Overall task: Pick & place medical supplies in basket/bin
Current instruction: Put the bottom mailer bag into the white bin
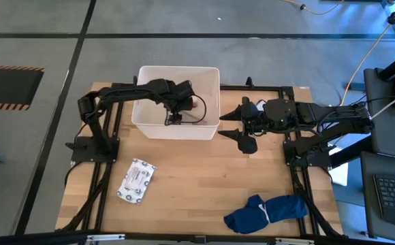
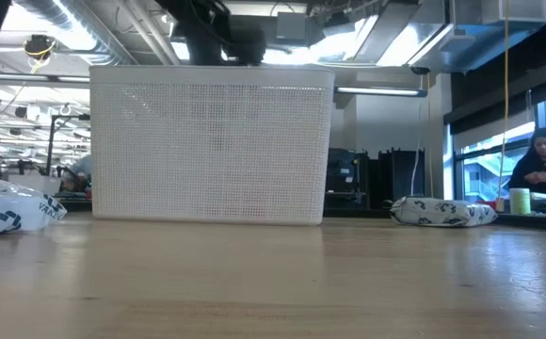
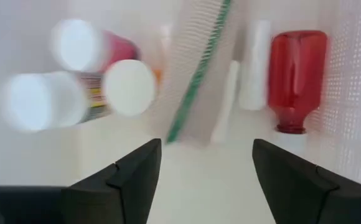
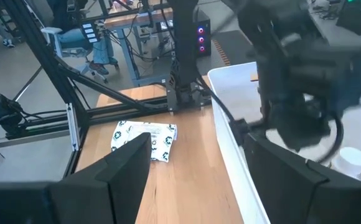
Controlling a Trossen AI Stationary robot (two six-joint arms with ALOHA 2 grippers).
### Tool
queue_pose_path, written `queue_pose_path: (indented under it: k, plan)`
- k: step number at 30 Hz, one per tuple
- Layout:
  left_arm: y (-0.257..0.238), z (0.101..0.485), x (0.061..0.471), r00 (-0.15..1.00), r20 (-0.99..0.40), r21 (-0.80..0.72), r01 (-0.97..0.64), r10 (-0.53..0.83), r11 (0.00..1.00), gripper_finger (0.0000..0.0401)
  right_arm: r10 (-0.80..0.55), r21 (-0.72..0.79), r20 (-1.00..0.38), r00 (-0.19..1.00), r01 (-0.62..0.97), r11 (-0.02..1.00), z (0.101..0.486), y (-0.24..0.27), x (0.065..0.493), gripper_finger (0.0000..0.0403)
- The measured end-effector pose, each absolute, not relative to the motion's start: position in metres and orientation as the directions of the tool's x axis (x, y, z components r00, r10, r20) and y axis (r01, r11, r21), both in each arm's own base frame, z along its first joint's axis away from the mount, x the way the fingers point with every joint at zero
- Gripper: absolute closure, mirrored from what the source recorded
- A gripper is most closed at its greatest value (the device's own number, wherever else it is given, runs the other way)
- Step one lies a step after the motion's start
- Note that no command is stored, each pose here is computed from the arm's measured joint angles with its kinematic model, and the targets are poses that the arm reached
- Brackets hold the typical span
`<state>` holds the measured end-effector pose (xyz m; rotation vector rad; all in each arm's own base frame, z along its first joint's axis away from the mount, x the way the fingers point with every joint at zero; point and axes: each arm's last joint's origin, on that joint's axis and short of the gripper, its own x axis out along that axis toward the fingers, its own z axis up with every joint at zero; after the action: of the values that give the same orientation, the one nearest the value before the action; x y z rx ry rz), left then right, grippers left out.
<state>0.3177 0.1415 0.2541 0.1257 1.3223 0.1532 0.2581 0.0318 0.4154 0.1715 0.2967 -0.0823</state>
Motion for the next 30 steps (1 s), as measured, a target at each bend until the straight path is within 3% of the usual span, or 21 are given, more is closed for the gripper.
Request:
queue_pose_path:
  k: [7, 11, 16, 20, 23, 28, 30]
  plan:
    - [0.132, 0.319, 0.296, 0.396, -0.879, 0.249, -0.097, 0.267, 0.964, 0.0161, -0.056, 0.135, -0.297, 0.953, 0.100, 0.986, 0.415, 0.032, 0.258, 0.0144]
    - [0.118, 0.365, 0.274, 0.461, -0.843, 0.215, -0.181, 0.276, 0.960, 0.0165, -0.056, 0.133, -0.298, 0.953, 0.099, 0.986, 0.415, 0.032, 0.258, 0.0144]
    - [0.083, 0.427, 0.230, 0.602, -0.792, -0.006, -0.176, 0.103, 0.984, 0.0192, -0.056, 0.128, -0.307, 0.950, 0.100, 0.987, 0.414, 0.032, 0.258, 0.0144]
    - [0.047, 0.453, 0.201, 0.695, -0.706, -0.219, -0.034, -0.134, 0.975, 0.0220, -0.056, 0.112, -0.308, 0.950, 0.095, 0.989, 0.414, 0.032, 0.258, 0.0144]
    - [0.021, 0.457, 0.187, 0.668, -0.721, -0.275, -0.031, -0.185, 0.961, 0.0242, -0.056, 0.104, -0.309, 0.950, 0.092, 0.990, 0.414, 0.032, 0.258, 0.0144]
    - [-0.012, 0.446, 0.168, 0.484, -0.862, -0.298, -0.248, -0.148, 0.922, 0.0302, -0.056, 0.105, -0.310, 0.949, 0.093, 0.990, 0.414, 0.032, 0.258, 0.0144]
    - [-0.024, 0.439, 0.172, 0.465, -0.874, -0.301, -0.294, -0.140, 0.907, 0.0336, -0.056, 0.109, -0.310, 0.949, 0.094, 0.990, 0.414, 0.032, 0.258, 0.0144]
